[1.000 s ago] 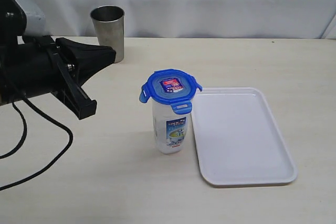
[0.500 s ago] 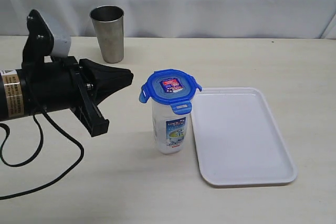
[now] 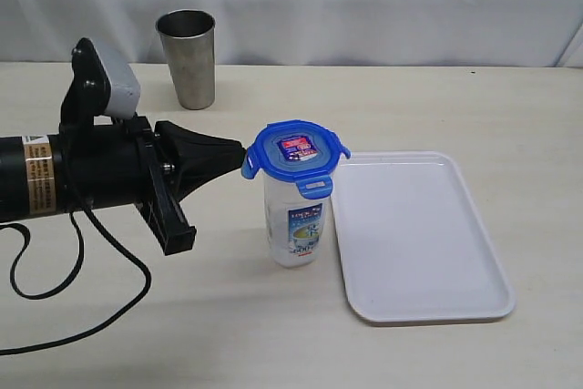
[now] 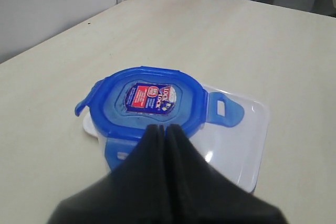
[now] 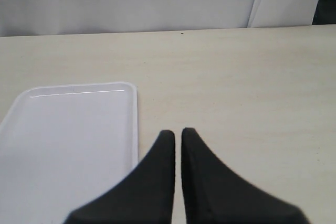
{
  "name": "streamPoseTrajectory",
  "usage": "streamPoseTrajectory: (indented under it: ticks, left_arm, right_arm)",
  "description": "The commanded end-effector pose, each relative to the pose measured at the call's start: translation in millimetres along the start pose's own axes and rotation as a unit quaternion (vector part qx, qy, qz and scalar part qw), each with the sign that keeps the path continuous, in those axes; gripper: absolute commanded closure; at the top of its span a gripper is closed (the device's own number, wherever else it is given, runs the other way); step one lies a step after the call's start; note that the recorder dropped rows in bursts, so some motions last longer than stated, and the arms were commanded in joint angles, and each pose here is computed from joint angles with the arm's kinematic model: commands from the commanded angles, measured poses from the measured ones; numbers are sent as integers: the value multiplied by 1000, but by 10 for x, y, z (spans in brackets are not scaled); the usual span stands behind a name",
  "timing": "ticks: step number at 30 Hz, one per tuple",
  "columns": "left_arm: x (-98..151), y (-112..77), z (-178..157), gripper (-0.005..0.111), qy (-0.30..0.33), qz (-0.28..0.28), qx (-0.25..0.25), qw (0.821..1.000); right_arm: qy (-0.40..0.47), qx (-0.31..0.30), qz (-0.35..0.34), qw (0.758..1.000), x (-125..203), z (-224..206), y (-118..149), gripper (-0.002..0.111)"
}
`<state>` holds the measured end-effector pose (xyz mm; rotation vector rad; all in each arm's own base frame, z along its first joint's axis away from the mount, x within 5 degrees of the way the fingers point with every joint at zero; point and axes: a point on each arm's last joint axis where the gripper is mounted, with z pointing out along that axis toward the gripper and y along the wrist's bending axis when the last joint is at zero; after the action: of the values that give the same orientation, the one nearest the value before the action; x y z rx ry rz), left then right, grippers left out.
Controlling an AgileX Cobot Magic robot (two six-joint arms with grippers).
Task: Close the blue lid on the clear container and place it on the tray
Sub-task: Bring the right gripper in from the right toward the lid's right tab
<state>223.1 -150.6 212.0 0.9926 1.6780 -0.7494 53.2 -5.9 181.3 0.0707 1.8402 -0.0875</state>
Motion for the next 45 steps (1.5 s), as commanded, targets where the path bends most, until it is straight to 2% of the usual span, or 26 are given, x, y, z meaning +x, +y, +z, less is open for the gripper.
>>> streamPoseTrajectory:
  ticks: [1, 4, 8, 13, 15, 19, 24, 28, 32, 35, 41, 43, 45]
  left_arm:
    - [12, -3, 1, 107, -1, 4, 1, 1000]
    - [36, 14, 8, 107, 8, 13, -6, 1000]
    - [111, 41, 57, 107, 18, 14, -6, 1000]
    - [173, 81, 103, 107, 20, 14, -16, 1000]
    - [180, 88, 108, 107, 20, 15, -18, 1000]
    - [176, 94, 108, 107, 18, 19, -21, 999]
    - [172, 100, 108, 107, 16, 15, -24, 999]
    - [175, 102, 108, 107, 18, 15, -25, 999]
    - [181, 105, 108, 107, 21, 15, -27, 999]
    - [184, 105, 108, 107, 23, 17, -27, 999]
    - [191, 106, 107, 107, 27, 18, -27, 999]
    - [192, 105, 107, 107, 27, 19, -27, 999]
    - [193, 104, 107, 107, 28, 20, -26, 999]
  right_arm:
    - [-104, 6, -38, 994, -184, -22, -3, 104]
    - [-203, -7, 33, 979, -357, -77, 1, 104]
    - [-281, -29, 199, 938, -487, -147, -52, 104]
    - [-298, -35, 230, 926, -520, -169, -64, 104]
    - [-316, -46, 243, 916, -655, -241, -65, 104]
    - [-295, -53, 224, 927, -1029, -305, -42, 104]
    - [-171, -55, 188, 966, -1460, -161, 11, 104]
    - [-76, -132, 111, 982, -1660, 80, 223, 104]
    - [5, -240, 10, 971, -1796, 338, 608, 104]
    - [62, -275, -36, 959, -1882, 552, 825, 104]
    - [142, -270, -70, 950, -1966, 1130, 977, 104]
    - [166, -287, -66, 941, -1946, 1320, 982, 104]
    - [173, -337, -51, 924, -1926, 1504, 989, 104]
